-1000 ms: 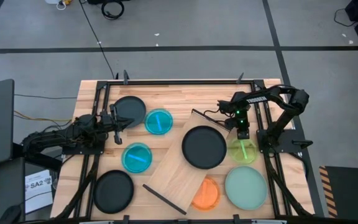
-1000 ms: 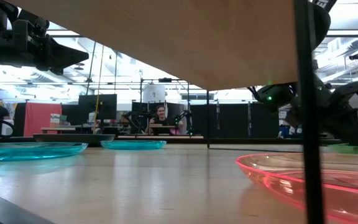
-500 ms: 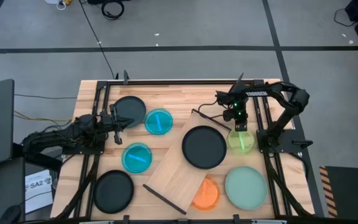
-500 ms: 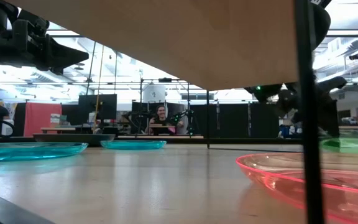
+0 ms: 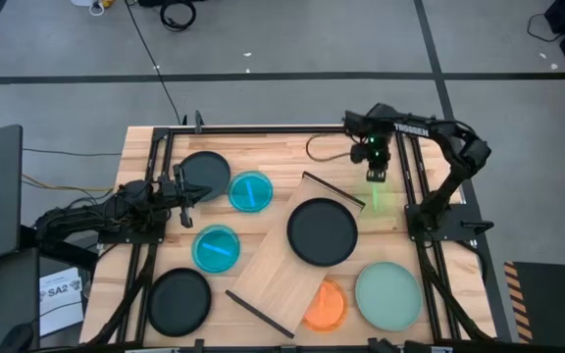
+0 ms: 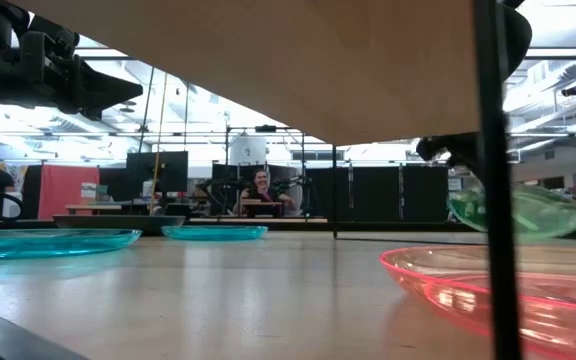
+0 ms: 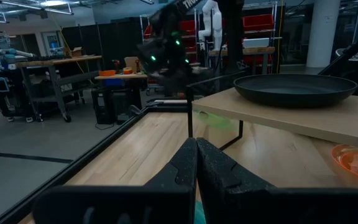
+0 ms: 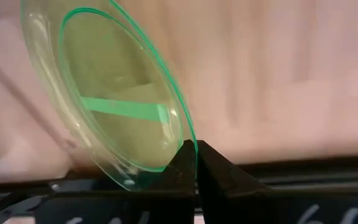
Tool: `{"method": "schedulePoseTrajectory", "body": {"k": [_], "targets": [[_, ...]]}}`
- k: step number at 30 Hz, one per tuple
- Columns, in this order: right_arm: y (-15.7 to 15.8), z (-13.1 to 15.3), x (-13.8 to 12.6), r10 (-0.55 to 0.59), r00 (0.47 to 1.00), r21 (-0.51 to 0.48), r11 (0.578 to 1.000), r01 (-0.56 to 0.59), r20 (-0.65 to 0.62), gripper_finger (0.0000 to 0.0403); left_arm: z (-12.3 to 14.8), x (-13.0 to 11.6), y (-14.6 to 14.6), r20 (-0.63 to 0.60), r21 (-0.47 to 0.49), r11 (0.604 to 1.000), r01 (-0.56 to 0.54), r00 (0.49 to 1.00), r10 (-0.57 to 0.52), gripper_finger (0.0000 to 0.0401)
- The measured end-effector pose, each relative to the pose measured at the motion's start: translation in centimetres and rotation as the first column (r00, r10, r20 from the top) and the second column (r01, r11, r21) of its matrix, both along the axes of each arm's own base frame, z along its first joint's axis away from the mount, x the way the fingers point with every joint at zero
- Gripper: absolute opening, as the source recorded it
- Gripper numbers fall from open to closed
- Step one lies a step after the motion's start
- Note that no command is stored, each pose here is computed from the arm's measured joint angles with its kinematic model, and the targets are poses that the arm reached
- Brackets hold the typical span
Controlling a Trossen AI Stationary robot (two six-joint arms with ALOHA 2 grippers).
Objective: Place and stack plates onto a shelf
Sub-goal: Put the green plate on the shelf
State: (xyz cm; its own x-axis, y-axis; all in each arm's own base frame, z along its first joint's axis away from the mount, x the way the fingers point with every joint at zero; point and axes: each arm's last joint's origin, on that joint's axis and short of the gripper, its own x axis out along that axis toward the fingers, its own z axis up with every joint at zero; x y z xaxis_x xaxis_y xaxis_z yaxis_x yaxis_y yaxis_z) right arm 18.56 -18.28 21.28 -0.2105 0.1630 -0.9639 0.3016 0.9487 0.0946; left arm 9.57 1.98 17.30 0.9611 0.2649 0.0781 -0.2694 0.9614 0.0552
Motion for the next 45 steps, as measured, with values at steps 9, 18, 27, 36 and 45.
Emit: {"method": "schedulePoseTrajectory", "body": {"k": [9,18,27,36,45], "targets": [[-4.2,6.3,-0.2,-0.084,0.989,-0.199,0.974,0.107,0.122,0.0007,0.0,0.0,0.0,0.000,0.000,1.000,0.000,1.000,0.000,0.0011],[-6.5,13.6,-0.7,-0.161,0.930,-0.374,0.882,0.286,0.331,0.0008,0.0,0.0,0.0,0.000,0.000,1.000,0.000,1.000,0.000,0.0011],[-5.6,19.7,-0.2,-0.266,0.752,-0.300,0.798,0.522,0.603,0.0008,0.0,0.0,0.0,0.000,0.000,1.000,0.000,1.000,0.000,0.0011],[-2.3,22.0,2.9,-0.286,0.623,-0.088,0.862,0.499,0.728,0.0008,0.0,0.0,0.0,0.000,0.000,1.000,0.000,1.000,0.000,0.0011],[3.3,22.0,7.0,-0.274,0.636,0.020,0.926,0.377,0.721,0.0008,0.0,0.0,0.0,0.000,0.000,1.000,0.000,1.000,0.000,0.0011]]}}
